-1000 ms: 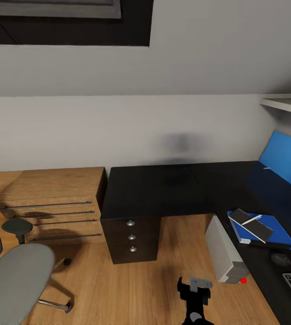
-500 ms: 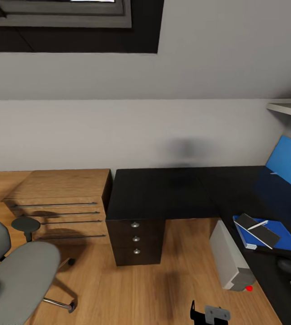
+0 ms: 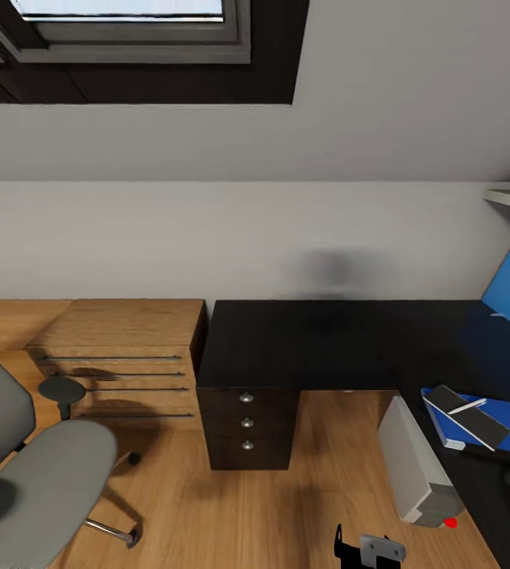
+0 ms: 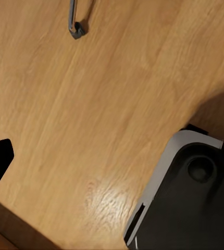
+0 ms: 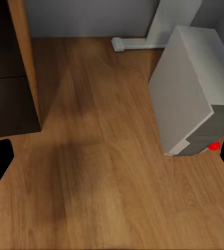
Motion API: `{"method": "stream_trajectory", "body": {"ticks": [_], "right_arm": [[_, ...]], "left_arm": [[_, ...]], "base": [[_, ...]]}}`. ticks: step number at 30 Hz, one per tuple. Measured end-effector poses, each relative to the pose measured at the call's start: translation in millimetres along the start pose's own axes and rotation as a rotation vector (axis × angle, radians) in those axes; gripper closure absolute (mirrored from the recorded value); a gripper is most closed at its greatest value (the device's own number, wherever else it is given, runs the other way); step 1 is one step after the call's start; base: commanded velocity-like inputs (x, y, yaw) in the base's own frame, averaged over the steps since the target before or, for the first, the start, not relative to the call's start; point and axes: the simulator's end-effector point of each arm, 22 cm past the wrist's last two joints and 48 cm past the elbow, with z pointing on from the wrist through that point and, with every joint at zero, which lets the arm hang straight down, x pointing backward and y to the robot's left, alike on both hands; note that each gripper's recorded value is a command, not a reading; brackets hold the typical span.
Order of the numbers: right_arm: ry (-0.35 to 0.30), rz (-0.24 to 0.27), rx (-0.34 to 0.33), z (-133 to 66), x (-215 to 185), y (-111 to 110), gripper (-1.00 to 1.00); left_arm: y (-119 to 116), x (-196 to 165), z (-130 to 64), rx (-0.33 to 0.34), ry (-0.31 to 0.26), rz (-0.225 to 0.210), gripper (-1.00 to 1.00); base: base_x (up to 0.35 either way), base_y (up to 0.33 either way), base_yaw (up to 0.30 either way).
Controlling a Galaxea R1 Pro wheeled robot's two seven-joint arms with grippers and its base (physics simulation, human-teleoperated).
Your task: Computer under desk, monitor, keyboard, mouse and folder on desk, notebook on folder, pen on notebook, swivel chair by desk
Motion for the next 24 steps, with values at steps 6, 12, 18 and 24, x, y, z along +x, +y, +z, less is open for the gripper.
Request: {"method": "stream_trajectory", "body": {"ticks": [6, 12, 18, 24], "right_arm": [[-0.009, 0.003, 0.0, 0.3, -4, 0, -1.0], [-0.018, 0.006, 0.002, 0.4, -9, -1, -1.0], [-0.029, 0.004, 0.007, 2.1, -13, -6, -1.0], [-0.034, 0.012, 0.011, 1.6, -17, -6, -1.0]], "left_arm": [[-5, -1, -1.3, 0.007, -0.004, -0.006, -1.0], [-7, -4, -1.2, 0.01, -0.012, -0.011, -1.0], [-8, -7, -1.1, 0.012, -0.02, -0.014, -1.0], [-9, -11, -1.0, 0.015, -0.028, -0.019, -1.0]], "base": [[0.0, 0.0, 0.118], [0.0, 0.0, 0.122], [0.0, 0.0, 0.119], [0.0, 0.0, 0.065]]}}
